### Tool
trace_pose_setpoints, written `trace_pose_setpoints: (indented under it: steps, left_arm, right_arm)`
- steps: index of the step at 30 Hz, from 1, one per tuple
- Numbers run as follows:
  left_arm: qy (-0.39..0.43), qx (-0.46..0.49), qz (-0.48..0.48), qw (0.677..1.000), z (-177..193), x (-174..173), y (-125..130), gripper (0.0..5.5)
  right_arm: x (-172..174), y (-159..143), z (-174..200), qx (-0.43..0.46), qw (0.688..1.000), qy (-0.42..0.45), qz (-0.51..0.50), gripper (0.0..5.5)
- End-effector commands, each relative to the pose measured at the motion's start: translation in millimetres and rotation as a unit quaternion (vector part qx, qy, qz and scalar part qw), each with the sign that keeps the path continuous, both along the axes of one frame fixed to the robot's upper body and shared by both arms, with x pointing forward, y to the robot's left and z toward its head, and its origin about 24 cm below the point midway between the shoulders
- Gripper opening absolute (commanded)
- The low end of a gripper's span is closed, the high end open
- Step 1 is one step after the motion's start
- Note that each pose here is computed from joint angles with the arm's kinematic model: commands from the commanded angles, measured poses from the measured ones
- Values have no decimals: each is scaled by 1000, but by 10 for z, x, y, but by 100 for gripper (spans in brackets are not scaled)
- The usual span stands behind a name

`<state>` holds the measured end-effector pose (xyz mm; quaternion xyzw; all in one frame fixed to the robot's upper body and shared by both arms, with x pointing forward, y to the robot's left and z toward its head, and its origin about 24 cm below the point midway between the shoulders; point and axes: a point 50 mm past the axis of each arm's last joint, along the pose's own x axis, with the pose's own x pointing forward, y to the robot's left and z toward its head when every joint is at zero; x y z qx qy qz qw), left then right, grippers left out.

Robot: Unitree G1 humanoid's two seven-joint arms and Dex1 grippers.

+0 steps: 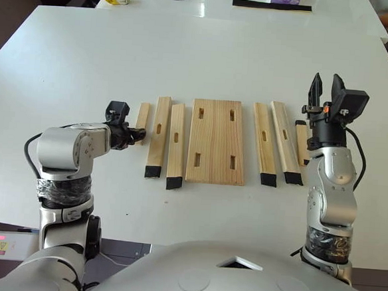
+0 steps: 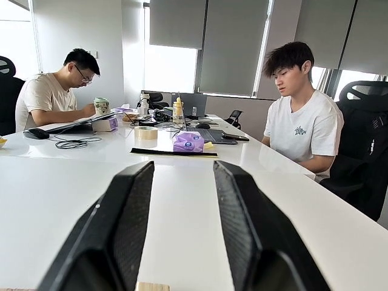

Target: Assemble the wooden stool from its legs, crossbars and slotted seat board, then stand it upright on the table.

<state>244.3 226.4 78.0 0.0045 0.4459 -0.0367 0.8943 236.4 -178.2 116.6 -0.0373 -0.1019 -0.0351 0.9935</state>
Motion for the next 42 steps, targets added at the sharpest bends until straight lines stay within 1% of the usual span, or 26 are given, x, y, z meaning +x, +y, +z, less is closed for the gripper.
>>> trace_pose_setpoints:
  steps: [1,4,12,13,18,28,35,36,38,42]
  left_arm:
    - [20,6,1,1000,-55,3,31,338]
    - [29,5,-1,1000,-91,6,30,338]
    - [66,-13,-42,997,-148,-65,-13,338]
    - [67,-13,-45,997,-150,-66,-13,318]
    - [74,-14,-44,996,-177,-72,8,265]
    - [83,-14,-49,995,-229,-110,-7,133]
    - [82,-4,-47,996,-251,-116,13,132]
    - [78,-1,-44,996,-249,-110,19,132]
    - [44,9,-39,998,-208,-58,37,132]
    - [-62,59,-36,996,-13,143,132,132]
  right_arm:
    - [-11,5,-9,-2,1000,1,-1,182]
    - [-15,3,-16,0,1000,3,-2,182]
    - [-28,14,-17,2,1000,3,-3,182]
    - [-32,15,-19,2,1000,4,-4,182]
    - [-45,21,-21,3,1000,4,-5,182]
    - [-46,31,-27,5,1000,6,-4,182]
    - [-40,34,-28,5,1000,6,-5,182]
    - [-40,35,-26,5,1000,6,-5,182]
    - [-41,28,-22,4,1000,4,-6,182]
    - [-36,18,-6,-5,1000,-3,-3,182]
